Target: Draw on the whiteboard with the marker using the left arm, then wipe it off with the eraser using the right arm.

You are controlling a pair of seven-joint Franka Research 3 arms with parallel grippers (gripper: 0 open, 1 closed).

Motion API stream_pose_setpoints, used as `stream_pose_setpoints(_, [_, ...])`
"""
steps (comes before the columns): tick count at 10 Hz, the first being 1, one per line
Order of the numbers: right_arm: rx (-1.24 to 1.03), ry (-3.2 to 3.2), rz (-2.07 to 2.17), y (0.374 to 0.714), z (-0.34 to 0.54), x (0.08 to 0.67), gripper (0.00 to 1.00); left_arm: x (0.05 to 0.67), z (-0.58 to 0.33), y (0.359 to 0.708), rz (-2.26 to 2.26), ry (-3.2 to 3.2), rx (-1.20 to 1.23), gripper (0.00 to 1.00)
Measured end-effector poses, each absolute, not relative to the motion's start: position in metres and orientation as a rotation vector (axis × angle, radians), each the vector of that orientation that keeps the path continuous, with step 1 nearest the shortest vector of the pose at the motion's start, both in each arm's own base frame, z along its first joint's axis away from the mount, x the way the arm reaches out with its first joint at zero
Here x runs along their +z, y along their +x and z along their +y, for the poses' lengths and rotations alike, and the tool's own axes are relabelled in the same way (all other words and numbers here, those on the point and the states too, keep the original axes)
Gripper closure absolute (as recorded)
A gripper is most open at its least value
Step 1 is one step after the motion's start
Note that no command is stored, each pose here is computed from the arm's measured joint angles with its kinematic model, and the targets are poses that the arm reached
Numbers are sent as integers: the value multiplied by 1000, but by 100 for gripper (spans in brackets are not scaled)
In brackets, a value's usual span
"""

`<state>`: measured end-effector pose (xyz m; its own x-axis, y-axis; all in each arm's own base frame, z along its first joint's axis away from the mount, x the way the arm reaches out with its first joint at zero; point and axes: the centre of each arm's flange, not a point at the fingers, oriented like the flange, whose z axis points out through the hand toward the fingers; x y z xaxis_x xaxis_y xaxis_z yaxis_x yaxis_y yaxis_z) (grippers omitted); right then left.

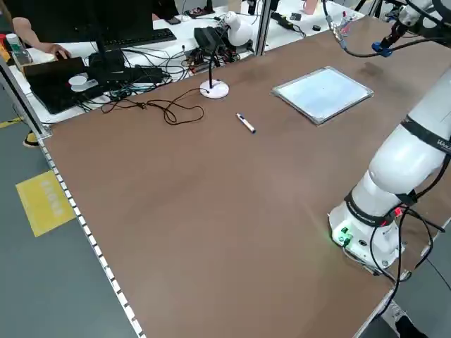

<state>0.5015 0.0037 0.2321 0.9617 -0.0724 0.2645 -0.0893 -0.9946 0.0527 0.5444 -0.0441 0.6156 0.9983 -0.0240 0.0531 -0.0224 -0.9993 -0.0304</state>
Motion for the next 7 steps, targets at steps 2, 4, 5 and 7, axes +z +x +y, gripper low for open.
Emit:
stream_pose_setpoints(2, [409, 3054, -122, 500, 2, 206, 44, 616, -44, 544, 36, -3110, -83, 0])
stream_pose_setpoints(4, [403, 3058, -119, 498, 2, 192, 44, 615, -44, 545, 37, -3111, -82, 0])
stream_pose_setpoints(5, [400, 3058, -118, 498, 2, 190, 44, 615, -44, 545, 37, -3111, -80, 0])
stream_pose_setpoints(7, [406, 3058, -118, 500, 3, 192, 44, 612, -45, 546, 38, -3111, -73, 0])
